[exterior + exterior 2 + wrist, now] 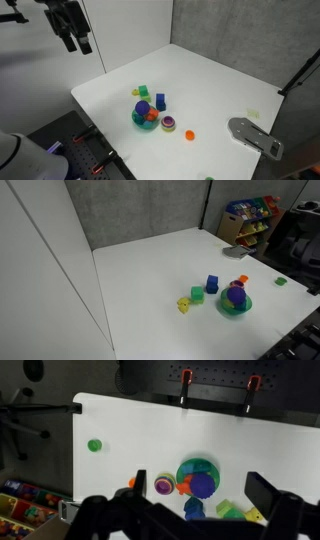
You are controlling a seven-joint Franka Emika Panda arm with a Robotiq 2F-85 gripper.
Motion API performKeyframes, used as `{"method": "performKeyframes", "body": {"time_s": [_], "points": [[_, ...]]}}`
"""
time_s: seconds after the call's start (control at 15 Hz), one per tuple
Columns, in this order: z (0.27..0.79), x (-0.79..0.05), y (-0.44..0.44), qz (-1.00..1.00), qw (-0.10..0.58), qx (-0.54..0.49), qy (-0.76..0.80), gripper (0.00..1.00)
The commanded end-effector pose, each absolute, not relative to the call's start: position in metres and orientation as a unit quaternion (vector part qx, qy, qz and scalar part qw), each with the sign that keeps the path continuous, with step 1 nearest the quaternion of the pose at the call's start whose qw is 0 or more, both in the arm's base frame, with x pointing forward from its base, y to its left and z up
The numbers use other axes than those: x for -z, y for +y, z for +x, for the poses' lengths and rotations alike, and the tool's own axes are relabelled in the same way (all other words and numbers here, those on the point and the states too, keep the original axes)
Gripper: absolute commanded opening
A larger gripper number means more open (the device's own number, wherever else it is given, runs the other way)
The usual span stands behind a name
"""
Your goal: Put the small orange bowl inside the purple bowl on the pile
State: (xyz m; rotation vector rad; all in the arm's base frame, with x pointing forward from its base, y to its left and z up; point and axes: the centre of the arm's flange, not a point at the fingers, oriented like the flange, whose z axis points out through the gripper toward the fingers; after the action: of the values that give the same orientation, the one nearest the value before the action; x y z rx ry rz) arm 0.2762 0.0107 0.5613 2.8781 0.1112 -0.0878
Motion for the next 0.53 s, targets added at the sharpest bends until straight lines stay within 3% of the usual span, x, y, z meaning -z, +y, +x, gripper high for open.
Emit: {"method": "performKeyframes", "body": {"time_s": [0.0, 0.47], "points": [[0.276, -0.561, 0.011, 0.99, 0.13, 0.03, 0.038, 1.0], [0.3, -0.567, 0.005, 0.993, 0.114, 0.011, 0.033, 1.0]]}}
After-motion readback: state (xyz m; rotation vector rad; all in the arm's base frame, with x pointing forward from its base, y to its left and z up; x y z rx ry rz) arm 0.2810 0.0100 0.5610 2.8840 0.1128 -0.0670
